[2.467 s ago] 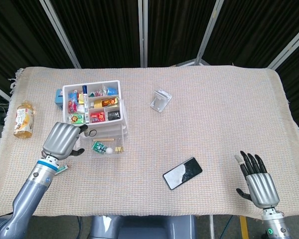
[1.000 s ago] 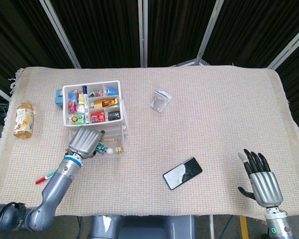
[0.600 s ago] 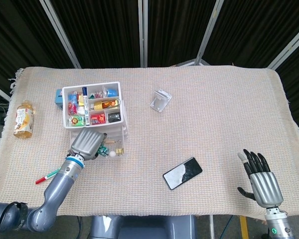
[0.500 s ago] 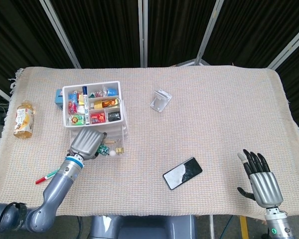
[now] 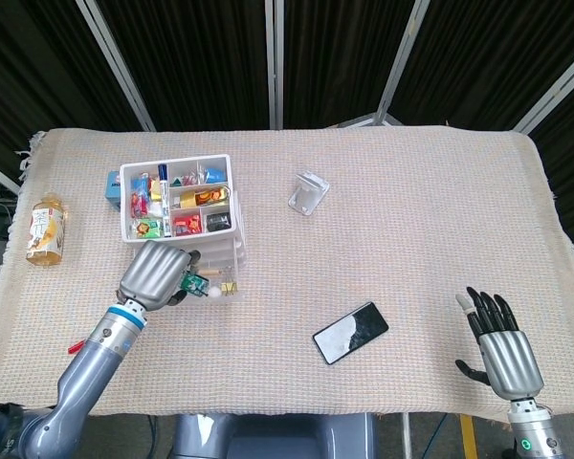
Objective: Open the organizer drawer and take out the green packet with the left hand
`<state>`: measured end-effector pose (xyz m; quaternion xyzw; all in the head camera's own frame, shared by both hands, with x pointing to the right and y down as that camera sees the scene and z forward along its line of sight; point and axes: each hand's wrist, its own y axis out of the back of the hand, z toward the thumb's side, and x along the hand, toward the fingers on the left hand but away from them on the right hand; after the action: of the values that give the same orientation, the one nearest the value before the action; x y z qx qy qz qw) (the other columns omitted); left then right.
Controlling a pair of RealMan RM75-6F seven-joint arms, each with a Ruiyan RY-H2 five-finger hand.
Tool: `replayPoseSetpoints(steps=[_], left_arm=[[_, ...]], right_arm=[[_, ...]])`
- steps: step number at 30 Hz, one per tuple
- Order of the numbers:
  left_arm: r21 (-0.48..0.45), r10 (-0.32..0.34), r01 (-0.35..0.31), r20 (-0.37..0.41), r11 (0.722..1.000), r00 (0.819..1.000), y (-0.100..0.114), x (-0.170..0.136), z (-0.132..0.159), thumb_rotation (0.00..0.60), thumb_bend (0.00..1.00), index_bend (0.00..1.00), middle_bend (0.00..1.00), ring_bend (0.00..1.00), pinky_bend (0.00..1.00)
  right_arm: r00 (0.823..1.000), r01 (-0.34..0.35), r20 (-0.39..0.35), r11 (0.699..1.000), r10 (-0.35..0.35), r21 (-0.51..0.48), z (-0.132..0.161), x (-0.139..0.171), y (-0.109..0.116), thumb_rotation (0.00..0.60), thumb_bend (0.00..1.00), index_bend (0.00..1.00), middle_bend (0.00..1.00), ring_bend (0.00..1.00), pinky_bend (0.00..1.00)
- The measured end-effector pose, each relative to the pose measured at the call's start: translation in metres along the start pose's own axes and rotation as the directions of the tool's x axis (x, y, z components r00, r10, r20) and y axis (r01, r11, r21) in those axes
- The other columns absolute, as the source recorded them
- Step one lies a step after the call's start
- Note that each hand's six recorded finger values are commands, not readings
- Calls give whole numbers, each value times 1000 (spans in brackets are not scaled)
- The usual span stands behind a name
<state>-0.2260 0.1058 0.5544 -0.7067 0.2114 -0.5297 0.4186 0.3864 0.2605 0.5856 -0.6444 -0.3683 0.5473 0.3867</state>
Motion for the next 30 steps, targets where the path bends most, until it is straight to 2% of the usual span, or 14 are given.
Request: replayPoseSetpoints(steps=[7, 16, 23, 30], left_arm=[[-26, 48, -49, -4, 998, 999, 8, -17, -15, 600, 260, 544, 1000, 966, 795], [-54, 91, -92, -31, 994, 995, 5, -44, -50, 600, 260, 548, 1000, 966, 795], [-50, 107, -111, -80, 993, 991, -10, -70, -95, 600, 260, 550, 1000, 966, 794], [-52, 96, -105, -154, 993, 983, -31, -80, -140, 600, 260, 527, 1000, 965, 782]], right_arm=[[1000, 0, -1, 1000, 0, 2, 1, 1, 0, 600, 0, 0, 0, 0, 0], [1000, 1, 2, 1000, -1, 8, 1, 0, -1, 600, 0, 0, 0, 0, 0], [1000, 1, -3, 1000, -1, 9, 3, 0, -1, 600, 0, 0, 0, 0, 0], [1000, -3, -3, 1000, 3, 15, 4, 0, -3, 600, 0, 0, 0, 0, 0]])
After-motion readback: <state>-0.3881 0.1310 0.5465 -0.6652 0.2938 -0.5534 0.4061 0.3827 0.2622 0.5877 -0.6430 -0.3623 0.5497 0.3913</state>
